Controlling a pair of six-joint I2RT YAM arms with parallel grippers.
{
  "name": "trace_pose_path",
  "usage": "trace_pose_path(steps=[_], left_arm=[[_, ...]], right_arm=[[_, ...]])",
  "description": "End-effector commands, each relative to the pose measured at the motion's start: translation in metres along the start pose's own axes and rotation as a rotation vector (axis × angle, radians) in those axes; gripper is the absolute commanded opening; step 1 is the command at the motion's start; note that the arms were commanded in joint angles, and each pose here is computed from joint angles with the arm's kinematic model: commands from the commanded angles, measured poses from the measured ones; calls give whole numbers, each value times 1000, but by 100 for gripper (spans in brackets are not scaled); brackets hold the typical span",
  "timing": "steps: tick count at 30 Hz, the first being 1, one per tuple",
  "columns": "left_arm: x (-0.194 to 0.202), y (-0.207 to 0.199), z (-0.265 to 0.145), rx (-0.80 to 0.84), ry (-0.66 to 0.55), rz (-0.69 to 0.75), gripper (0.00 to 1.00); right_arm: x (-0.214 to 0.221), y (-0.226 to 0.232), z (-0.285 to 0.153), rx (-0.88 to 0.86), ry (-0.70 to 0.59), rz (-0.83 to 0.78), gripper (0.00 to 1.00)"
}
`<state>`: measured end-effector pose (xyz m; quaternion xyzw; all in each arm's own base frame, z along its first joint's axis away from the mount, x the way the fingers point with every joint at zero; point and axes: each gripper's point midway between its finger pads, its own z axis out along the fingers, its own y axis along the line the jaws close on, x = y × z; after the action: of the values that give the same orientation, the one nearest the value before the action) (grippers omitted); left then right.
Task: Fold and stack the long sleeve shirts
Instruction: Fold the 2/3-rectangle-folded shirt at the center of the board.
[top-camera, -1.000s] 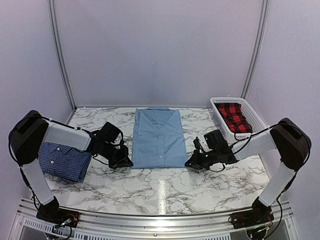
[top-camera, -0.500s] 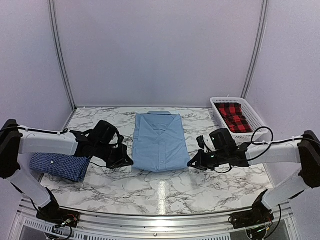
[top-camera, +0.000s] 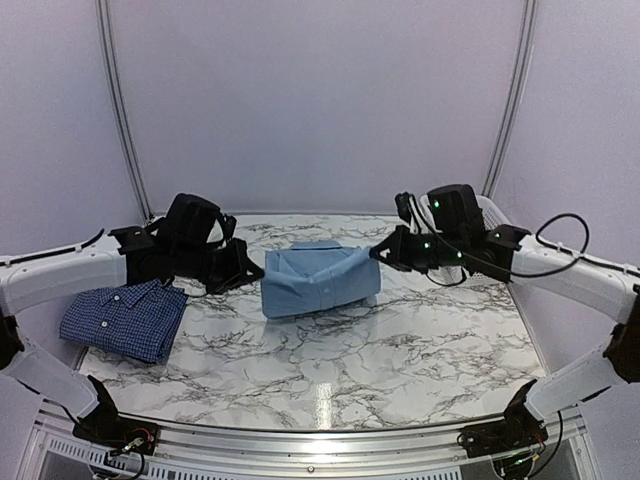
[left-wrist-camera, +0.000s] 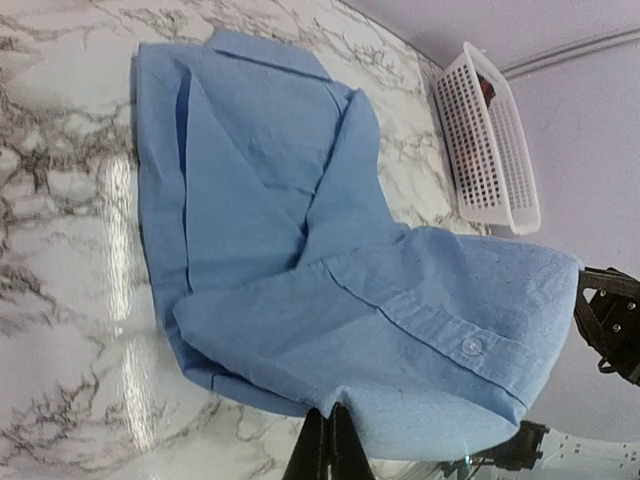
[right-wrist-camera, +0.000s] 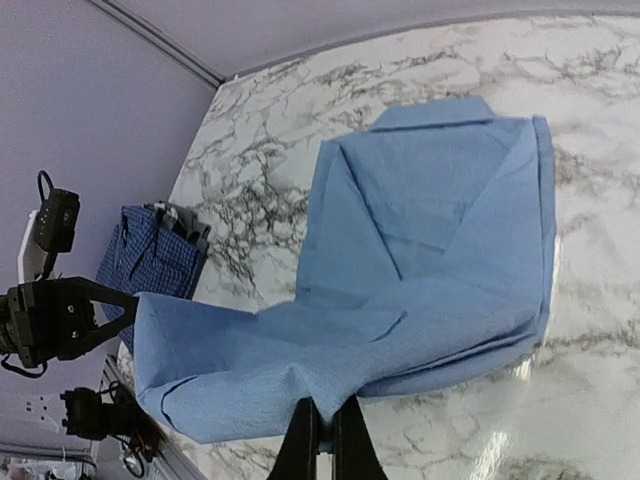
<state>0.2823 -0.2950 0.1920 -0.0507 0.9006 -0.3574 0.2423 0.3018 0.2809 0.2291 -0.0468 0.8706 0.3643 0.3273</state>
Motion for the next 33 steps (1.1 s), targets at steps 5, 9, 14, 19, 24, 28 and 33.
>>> trace_pose_path(steps=[5, 9, 14, 19, 24, 28, 33], left_arm=[[-145, 29, 95, -67, -66, 12, 0], [-163, 83, 171, -90, 17, -64, 0], [-170, 107, 188, -125, 7, -91, 0], [-174, 102, 173, -124, -33, -81, 0], [-182, 97, 150, -130, -100, -86, 0], [-187, 102, 146, -138, -113, -100, 0], [-185, 108, 146, -140, -92, -90, 32]], right_arm=[[-112, -68, 136, 38, -44, -42, 0], [-128, -113, 190, 55, -29, -1, 0], [-124, -143, 217, 63, 7, 32, 0], [-113, -153, 207, 94, 3, 34, 0], [-117, -151, 193, 113, -24, 21, 0], [-123, -150, 191, 121, -31, -3, 0], [-134, -143, 181, 128, -48, -31, 30]])
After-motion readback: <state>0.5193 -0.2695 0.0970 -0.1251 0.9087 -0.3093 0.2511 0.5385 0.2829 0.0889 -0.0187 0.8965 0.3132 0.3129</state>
